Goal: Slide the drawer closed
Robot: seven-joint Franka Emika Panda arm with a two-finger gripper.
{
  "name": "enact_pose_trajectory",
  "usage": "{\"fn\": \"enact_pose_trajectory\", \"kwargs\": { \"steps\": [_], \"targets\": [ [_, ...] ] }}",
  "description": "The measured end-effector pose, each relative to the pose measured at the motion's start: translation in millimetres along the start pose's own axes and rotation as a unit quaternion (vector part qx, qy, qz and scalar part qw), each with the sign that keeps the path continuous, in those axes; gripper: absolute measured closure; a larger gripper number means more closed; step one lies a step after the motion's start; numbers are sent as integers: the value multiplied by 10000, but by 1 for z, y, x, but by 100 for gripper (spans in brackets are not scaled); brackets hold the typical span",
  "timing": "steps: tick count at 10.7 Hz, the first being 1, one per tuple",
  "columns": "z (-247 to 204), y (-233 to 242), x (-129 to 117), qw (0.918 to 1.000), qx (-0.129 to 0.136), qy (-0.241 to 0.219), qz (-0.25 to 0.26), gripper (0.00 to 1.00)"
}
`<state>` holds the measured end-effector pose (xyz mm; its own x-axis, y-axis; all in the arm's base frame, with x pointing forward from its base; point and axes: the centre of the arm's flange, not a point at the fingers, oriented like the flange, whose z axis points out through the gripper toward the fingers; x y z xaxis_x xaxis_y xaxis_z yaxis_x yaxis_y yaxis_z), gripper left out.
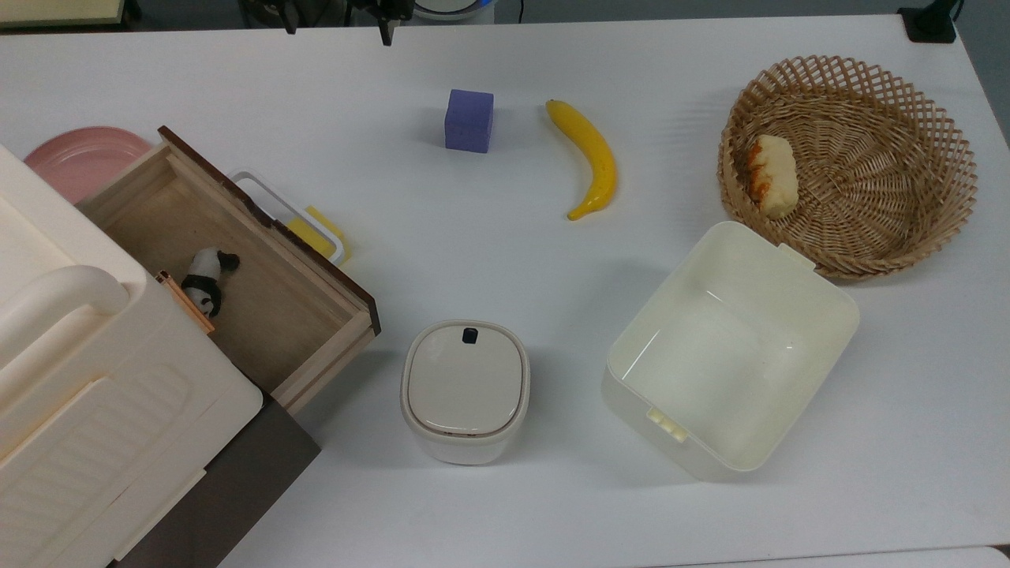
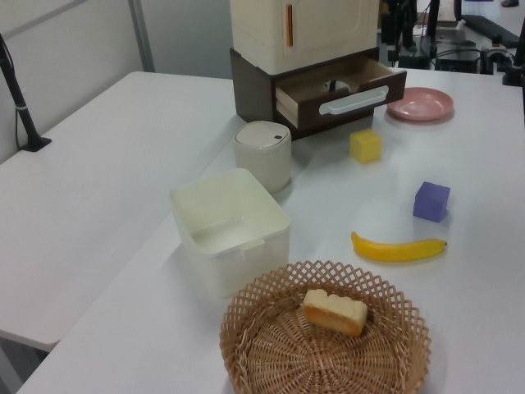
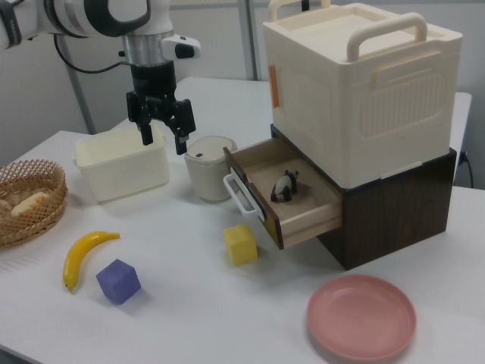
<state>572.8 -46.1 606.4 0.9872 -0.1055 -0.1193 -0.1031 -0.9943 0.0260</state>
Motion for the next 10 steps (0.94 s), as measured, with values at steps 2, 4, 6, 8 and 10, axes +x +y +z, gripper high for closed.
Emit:
{"fn": "enact_pose_trajectory", "kwargs": {
  "steps": [2, 4, 6, 8, 10],
  "targets": [
    [0, 0, 0, 10000, 0, 0, 3, 0],
    [0, -1, 0, 9997, 0, 0, 243, 5],
    [1, -4, 0, 9972, 19, -8, 750, 30],
    [7, -17, 1, 9868, 30, -74, 1619, 49],
    [33, -41, 10, 9756, -25, -124, 2192, 70]
  ]
}}
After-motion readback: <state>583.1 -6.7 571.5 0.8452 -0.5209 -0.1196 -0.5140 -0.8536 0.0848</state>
